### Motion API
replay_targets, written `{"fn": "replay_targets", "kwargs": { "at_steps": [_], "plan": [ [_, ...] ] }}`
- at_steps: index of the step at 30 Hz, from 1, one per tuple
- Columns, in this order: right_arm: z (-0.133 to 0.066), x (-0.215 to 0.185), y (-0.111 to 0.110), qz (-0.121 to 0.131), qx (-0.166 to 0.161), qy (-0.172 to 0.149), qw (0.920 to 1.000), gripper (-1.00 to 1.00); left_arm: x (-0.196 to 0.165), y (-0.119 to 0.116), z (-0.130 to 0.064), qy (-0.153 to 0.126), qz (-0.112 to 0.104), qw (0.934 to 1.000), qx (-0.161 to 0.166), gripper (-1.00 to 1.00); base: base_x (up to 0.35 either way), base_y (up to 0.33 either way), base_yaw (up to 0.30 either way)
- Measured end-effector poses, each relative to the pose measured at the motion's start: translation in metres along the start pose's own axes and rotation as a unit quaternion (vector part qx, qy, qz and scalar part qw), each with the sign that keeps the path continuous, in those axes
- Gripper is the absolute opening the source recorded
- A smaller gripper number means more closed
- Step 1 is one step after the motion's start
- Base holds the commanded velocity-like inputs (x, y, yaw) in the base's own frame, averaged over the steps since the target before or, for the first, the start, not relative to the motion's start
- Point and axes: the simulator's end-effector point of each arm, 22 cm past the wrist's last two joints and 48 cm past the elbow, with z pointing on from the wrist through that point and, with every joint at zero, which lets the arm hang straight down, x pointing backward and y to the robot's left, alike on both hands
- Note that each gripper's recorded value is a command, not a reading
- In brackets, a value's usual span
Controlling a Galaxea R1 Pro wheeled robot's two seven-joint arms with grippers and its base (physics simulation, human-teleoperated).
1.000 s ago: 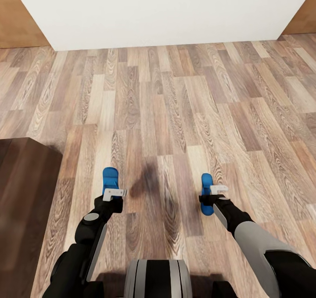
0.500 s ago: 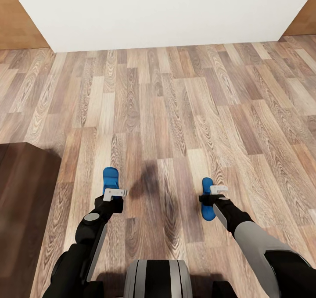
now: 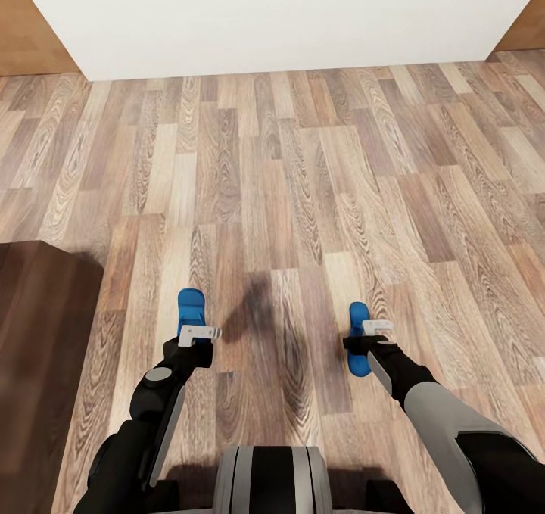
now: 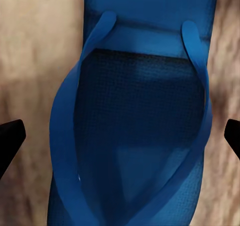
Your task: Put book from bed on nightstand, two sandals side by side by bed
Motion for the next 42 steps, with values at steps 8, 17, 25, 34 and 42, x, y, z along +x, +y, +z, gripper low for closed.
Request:
{"fn": "replay_targets", "kwargs": {
  "at_steps": [8,17,25,34,42],
  "plan": [
    [0.000,0.000,0.000,-0.001,0.001,0.000,1.0000,-1.00,0.000,0.000,0.000,0.000,0.000,1.0000,0.000,-1.00,0.000,0.000,0.000],
    [0.000,0.000,0.000,0.000,0.000,0.000,1.0000,-1.00,0.000,0.000,0.000,0.000,0.000,1.0000,0.000,-1.00,0.000,0.000,0.000],
    [0.000,0.000,0.001,0.000,0.000,0.000,1.0000,-1.00,0.000,0.000,0.000,0.000,0.000,1.0000,0.000,-1.00,0.000,0.000,0.000],
    [0.000,0.000,0.001,0.001,-0.001,0.000,1.0000,-1.00,0.000,0.000,0.000,0.000,0.000,1.0000,0.000,-1.00,0.000,0.000,0.000],
    [-0.008,-0.011,0.000,0.003,-0.001,-0.009,1.0000,-1.00,-0.011,-0.004,-0.007,-0.011,0.004,0.9999,0.003,-1.00,0.000,0.000,0.000]
  ]
}}
